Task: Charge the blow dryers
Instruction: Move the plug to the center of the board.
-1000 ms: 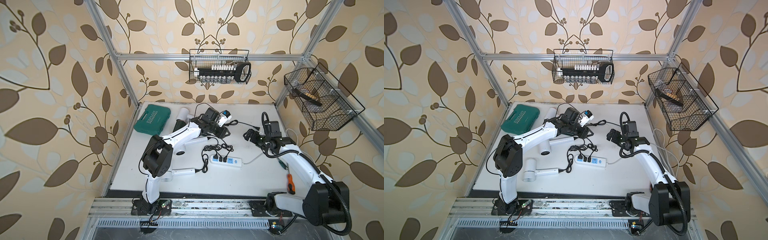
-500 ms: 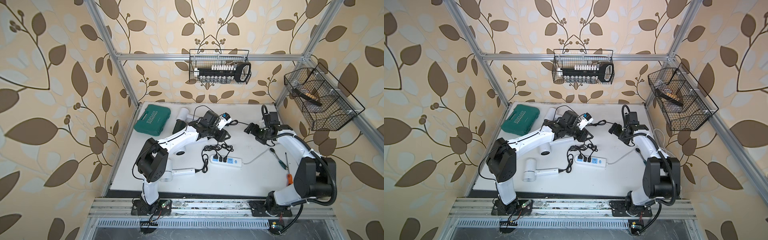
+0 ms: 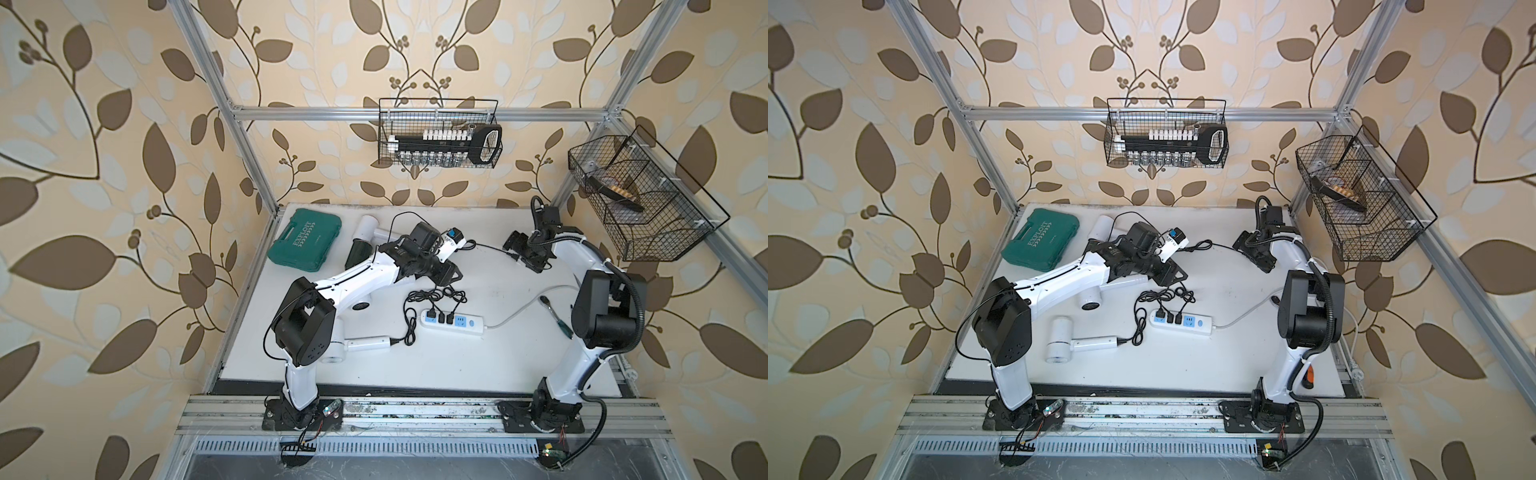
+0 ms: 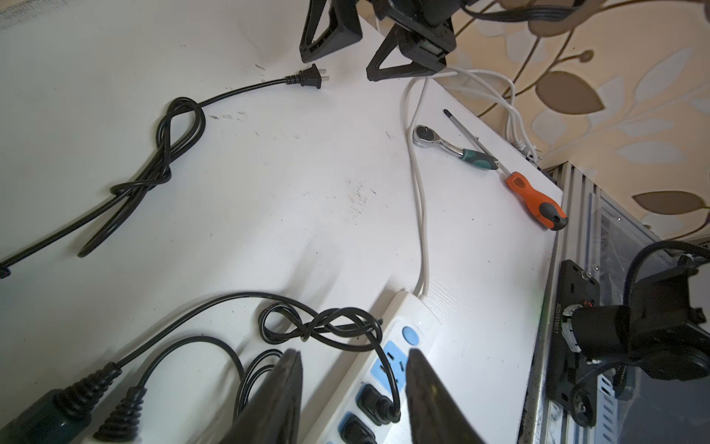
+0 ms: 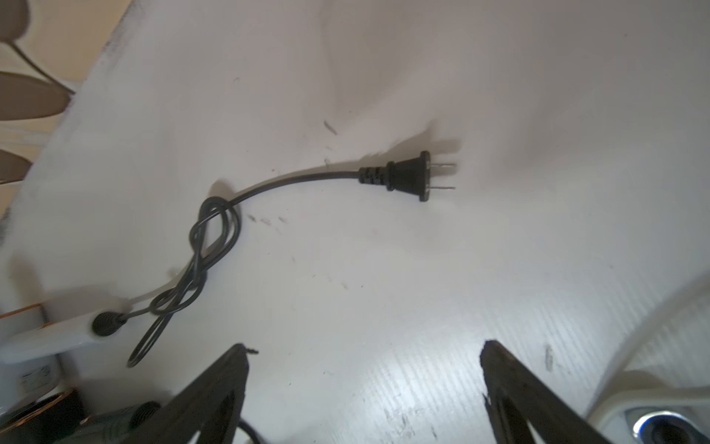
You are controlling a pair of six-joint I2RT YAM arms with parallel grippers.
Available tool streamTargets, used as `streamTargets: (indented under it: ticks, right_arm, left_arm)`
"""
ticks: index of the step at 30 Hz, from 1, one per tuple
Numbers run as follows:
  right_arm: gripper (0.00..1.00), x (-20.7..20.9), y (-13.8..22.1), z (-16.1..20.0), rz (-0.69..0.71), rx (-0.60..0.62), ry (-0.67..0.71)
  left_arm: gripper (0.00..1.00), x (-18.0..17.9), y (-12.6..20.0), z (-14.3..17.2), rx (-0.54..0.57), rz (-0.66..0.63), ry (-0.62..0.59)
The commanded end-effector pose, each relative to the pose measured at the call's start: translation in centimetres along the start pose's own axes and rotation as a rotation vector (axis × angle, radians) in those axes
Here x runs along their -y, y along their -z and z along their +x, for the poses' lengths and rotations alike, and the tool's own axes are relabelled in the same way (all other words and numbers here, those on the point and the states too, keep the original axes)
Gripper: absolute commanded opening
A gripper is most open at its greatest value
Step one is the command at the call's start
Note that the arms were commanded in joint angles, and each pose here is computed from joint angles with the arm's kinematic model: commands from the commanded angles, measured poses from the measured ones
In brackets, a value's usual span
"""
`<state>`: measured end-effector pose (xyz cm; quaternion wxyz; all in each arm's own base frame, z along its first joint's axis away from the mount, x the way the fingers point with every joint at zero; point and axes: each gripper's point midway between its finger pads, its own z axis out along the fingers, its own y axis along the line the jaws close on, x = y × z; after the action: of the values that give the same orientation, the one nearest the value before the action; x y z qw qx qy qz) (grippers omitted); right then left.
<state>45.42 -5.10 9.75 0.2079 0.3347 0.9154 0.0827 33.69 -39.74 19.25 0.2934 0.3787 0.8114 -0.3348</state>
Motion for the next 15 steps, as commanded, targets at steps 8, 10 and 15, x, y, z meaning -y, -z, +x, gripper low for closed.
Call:
streamTargets:
  ticks: [8,10,15]
  right_arm:
    - [0.93,-0.3,-3.7,-5.8,0.164,0.074,0.125]
    - [0.93,-0.7,-4.6,-6.0,0.165,0.07,0.131]
    - [0.93,-1.7,-6.8,-5.9,0.117,0.034,0.121]
  left_arm:
    - [0.44,1.5,1.6,-1.8,0.046,0.012,-0.056]
    - [0.44,1.6,1.4,-1.5,0.038,-0.003,-0.078]
    - [0.44,1.4,1.1,-1.1,0.026,-0.018,-0.09]
